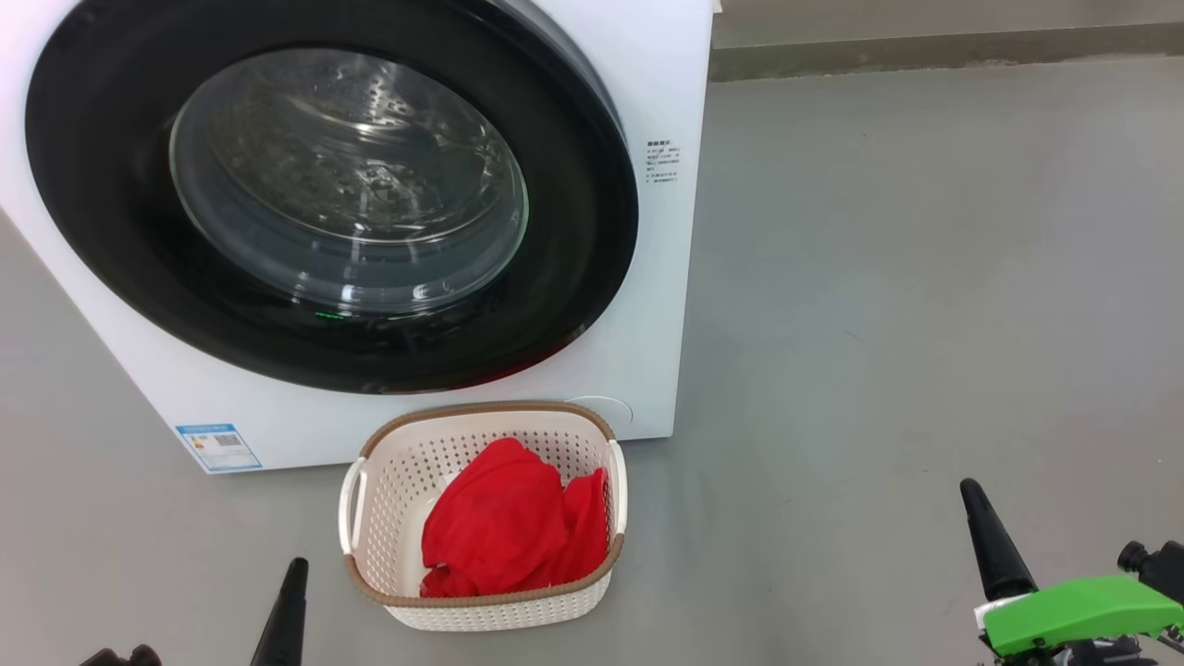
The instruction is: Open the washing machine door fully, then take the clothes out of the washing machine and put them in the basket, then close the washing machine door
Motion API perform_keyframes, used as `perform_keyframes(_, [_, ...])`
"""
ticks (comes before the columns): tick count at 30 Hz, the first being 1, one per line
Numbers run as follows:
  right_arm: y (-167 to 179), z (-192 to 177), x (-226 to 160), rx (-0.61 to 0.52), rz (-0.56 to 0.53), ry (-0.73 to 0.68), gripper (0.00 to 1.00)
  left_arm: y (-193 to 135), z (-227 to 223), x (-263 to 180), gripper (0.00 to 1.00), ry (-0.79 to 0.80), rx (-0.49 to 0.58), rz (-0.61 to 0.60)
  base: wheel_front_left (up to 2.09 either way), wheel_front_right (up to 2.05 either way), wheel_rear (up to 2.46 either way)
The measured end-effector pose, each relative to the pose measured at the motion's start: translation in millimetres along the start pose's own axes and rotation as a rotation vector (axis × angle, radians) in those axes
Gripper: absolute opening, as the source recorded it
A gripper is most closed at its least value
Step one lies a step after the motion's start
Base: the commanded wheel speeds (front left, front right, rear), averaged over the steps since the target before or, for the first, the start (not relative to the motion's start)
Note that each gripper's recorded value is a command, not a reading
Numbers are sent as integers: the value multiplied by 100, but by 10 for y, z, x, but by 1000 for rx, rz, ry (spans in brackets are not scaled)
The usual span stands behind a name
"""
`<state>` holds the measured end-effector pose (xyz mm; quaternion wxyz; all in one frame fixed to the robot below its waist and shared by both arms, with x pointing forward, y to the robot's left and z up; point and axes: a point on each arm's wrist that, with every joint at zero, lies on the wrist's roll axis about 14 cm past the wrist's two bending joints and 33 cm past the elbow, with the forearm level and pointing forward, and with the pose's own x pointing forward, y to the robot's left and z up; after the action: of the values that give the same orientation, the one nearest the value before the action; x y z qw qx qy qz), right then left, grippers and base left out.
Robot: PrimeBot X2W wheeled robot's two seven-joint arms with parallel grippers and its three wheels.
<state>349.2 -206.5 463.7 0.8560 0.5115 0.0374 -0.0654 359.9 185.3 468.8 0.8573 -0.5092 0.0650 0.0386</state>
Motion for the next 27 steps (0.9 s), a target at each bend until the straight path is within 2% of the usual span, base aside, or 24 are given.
perform_keyframes(27, [105, 25, 143, 314, 30, 23, 0, -53, 43, 87, 0, 9, -312, -34, 0, 0, 0])
